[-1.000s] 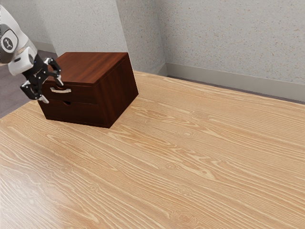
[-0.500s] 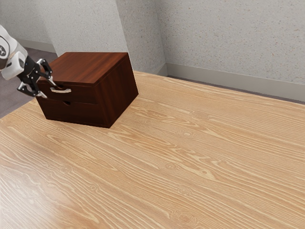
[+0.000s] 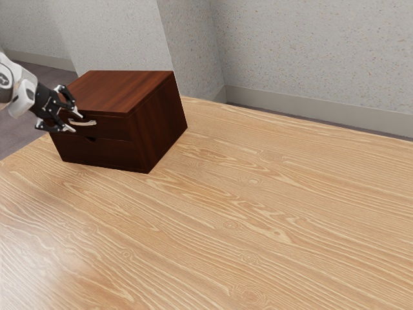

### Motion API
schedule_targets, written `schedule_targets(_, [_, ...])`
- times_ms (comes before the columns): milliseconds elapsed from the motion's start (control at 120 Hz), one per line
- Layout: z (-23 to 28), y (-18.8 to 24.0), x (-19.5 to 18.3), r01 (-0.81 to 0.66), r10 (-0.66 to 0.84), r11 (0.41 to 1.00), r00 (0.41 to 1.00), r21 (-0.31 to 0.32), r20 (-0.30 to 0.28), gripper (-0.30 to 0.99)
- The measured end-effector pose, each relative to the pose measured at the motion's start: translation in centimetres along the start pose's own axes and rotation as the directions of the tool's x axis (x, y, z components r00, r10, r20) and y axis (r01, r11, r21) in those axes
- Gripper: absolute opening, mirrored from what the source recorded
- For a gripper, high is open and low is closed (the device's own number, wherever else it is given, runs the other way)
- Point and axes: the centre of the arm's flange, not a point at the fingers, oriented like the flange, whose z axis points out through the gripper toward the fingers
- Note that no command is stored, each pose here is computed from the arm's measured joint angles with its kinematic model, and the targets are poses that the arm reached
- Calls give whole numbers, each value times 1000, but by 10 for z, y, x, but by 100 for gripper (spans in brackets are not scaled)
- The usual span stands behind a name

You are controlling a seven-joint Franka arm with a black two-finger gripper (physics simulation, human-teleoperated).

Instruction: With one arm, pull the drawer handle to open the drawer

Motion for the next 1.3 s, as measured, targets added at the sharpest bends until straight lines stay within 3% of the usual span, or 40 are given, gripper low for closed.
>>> schedule_targets(300, [19,2,-10,-25,25,999,1000,23,-11,21])
schedule_targets(558, [29,4,-13,-42,43,999,999,35,-17,1])
schedule_targets(733, [14,10,-15,-47,48,998,999,42,-13,-6])
schedule_targets(1300, [-21,63,-4,-41,41,999,999,6,-6,-9])
